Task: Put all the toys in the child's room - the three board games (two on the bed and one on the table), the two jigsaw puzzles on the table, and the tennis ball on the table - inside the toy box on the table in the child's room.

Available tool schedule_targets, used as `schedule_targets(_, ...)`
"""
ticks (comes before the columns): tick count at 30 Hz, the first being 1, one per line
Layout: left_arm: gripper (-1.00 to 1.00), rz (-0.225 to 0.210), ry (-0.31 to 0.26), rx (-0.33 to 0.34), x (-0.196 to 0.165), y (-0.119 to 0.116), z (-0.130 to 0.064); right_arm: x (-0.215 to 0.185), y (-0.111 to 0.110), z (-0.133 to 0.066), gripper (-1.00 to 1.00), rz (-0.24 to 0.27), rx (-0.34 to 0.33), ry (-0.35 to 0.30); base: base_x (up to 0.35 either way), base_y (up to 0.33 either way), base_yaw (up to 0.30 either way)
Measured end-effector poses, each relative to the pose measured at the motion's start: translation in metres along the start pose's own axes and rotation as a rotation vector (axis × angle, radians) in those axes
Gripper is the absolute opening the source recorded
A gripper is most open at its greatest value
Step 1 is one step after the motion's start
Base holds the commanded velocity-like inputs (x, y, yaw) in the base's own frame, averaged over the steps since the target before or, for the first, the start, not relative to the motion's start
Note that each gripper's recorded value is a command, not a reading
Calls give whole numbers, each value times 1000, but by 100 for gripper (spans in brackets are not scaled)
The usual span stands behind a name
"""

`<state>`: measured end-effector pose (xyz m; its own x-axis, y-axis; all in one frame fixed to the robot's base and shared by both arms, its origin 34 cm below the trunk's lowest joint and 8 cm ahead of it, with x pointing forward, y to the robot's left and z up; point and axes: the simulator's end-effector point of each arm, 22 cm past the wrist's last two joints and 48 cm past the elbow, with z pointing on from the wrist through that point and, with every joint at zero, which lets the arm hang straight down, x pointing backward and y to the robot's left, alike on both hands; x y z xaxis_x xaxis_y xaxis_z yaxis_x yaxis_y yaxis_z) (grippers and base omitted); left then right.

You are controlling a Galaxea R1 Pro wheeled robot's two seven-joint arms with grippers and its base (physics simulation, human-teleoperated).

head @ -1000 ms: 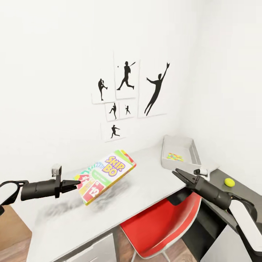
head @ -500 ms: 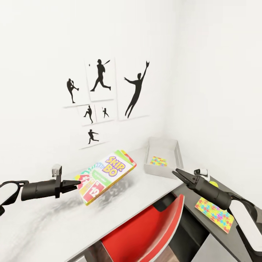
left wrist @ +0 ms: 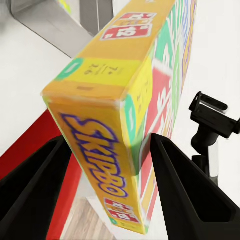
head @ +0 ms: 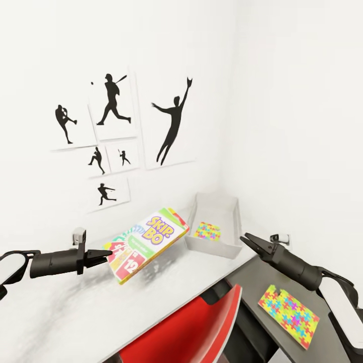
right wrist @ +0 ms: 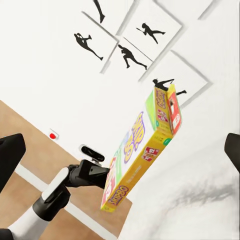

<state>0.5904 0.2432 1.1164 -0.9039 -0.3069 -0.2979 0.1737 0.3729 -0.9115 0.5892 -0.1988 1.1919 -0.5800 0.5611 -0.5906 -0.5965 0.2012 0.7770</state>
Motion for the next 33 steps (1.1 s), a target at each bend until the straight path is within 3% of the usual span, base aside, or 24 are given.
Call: schedule_targets(33, -100, -1, -1, 12, 0, -4, 1, 0, 2, -1, 100, -3, -1, -2, 65, -100, 99)
